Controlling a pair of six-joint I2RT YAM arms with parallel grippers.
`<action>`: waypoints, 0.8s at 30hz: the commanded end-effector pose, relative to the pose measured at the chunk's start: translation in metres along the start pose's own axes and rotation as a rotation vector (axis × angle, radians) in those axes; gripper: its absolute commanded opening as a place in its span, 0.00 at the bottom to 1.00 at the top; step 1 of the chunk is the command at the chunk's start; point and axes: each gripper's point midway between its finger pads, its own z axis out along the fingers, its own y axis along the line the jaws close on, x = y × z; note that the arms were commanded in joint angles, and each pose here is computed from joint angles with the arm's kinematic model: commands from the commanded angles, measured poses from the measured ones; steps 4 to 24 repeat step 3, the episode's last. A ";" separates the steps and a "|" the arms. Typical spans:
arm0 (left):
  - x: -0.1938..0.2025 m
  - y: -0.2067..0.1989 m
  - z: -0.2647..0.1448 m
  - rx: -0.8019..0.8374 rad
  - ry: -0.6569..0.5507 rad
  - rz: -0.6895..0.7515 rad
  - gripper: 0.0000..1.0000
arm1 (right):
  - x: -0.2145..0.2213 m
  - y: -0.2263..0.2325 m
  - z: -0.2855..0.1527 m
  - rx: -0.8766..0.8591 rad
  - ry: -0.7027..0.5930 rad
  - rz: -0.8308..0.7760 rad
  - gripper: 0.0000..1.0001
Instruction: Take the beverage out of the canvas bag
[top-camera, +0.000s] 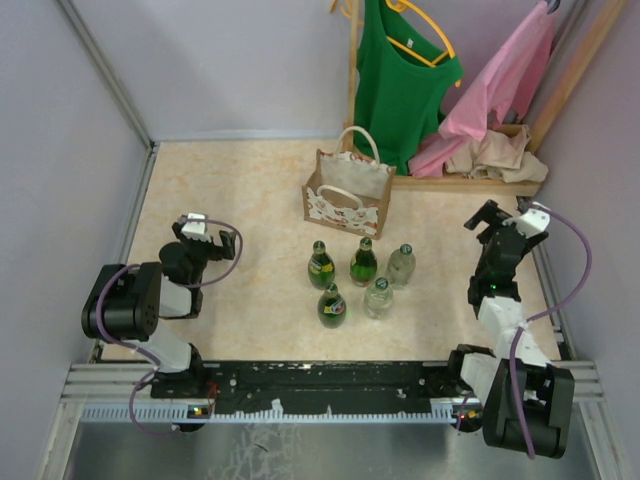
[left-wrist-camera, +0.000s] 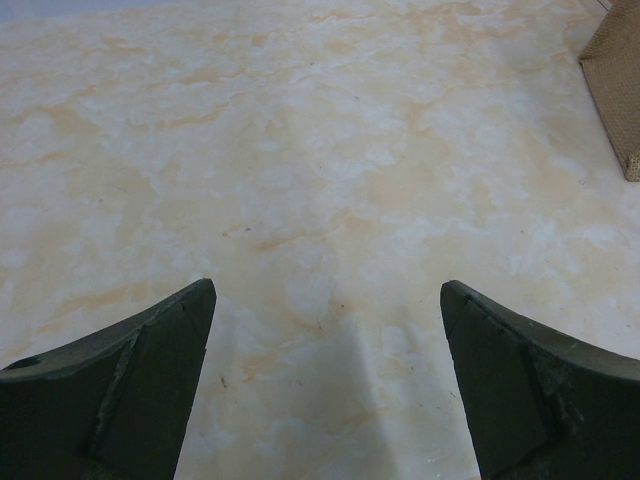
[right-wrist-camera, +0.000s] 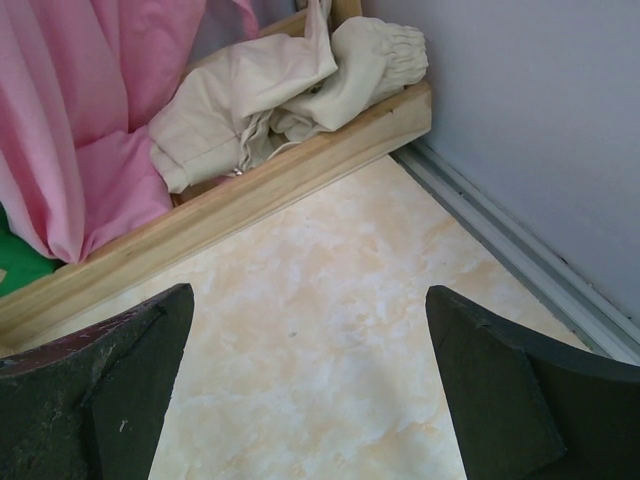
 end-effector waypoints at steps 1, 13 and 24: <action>-0.006 -0.002 0.004 0.009 -0.019 0.010 1.00 | -0.015 0.003 0.003 -0.011 -0.067 0.008 0.99; -0.007 -0.002 0.004 0.007 -0.020 0.010 1.00 | -0.013 0.004 0.004 -0.017 -0.060 0.006 0.99; -0.007 -0.002 0.004 0.007 -0.020 0.010 1.00 | -0.013 0.004 0.004 -0.017 -0.060 0.006 0.99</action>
